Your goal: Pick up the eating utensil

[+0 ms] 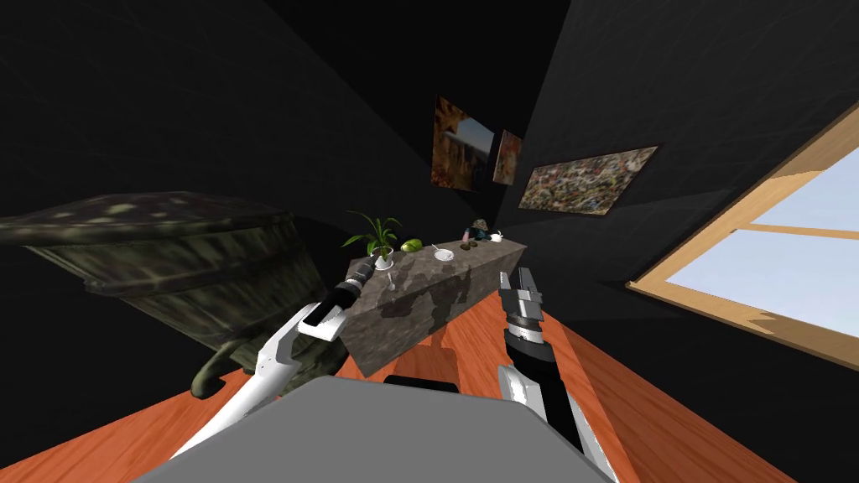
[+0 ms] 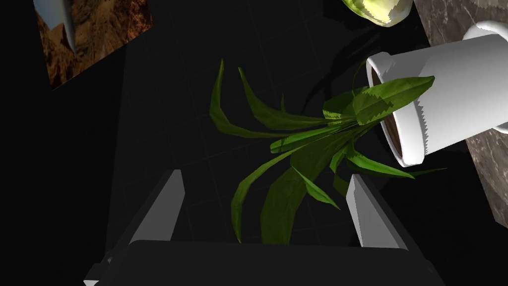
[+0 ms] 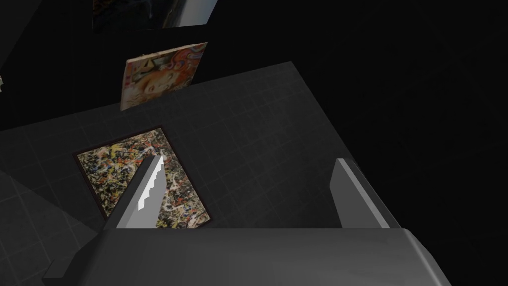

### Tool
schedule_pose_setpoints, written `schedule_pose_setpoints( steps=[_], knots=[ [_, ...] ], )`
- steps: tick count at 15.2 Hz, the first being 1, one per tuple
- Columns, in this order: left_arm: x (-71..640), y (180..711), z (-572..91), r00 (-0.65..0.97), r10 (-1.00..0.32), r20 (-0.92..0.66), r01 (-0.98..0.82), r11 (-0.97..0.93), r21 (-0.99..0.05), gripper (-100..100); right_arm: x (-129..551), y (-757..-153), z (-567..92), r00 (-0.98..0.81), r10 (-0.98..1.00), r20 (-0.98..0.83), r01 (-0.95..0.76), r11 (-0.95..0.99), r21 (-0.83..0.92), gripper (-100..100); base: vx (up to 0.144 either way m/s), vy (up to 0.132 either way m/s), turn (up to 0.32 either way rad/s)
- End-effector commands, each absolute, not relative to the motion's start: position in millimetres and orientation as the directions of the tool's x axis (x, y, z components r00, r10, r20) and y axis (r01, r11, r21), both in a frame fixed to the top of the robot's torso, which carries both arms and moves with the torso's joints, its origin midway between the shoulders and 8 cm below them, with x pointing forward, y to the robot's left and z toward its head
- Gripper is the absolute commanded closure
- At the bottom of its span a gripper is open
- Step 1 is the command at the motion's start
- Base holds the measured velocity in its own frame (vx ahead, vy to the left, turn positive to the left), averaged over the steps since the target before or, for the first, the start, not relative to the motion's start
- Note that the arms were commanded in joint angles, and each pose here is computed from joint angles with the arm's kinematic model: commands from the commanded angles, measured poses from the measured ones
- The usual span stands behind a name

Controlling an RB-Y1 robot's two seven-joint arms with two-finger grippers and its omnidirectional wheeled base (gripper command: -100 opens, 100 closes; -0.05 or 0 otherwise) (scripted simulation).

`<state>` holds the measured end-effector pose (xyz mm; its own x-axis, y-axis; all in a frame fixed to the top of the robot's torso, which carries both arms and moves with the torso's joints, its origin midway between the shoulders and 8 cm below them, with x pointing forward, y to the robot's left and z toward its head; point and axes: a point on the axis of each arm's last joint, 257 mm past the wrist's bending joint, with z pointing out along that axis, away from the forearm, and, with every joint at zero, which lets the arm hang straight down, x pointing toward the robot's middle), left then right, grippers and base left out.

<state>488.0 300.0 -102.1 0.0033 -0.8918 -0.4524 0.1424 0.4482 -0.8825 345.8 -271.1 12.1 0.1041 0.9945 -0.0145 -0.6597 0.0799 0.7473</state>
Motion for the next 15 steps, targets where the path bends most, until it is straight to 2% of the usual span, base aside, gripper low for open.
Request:
schedule_pose_setpoints(
  steps=[1, 15],
  knots=[
    [493.2, 309.4, -116.2, -0.001, -0.883, -0.469, 0.088, 0.467, -0.88, -100, 345.8, -271.1, 12.1, 0.104, 0.994, -0.014, -0.66, 0.08, 0.747, 0, 0.031, -0.076, -0.034],
    [506.8, 369.3, -193.7, -0.046, -0.821, -0.569, -0.229, 0.563, -0.794, -100, 345.8, -271.2, 12.1, 0.104, 0.994, -0.015, -0.66, 0.08, 0.747, 0, 0.03, -0.066, -0.032]
  ],
)
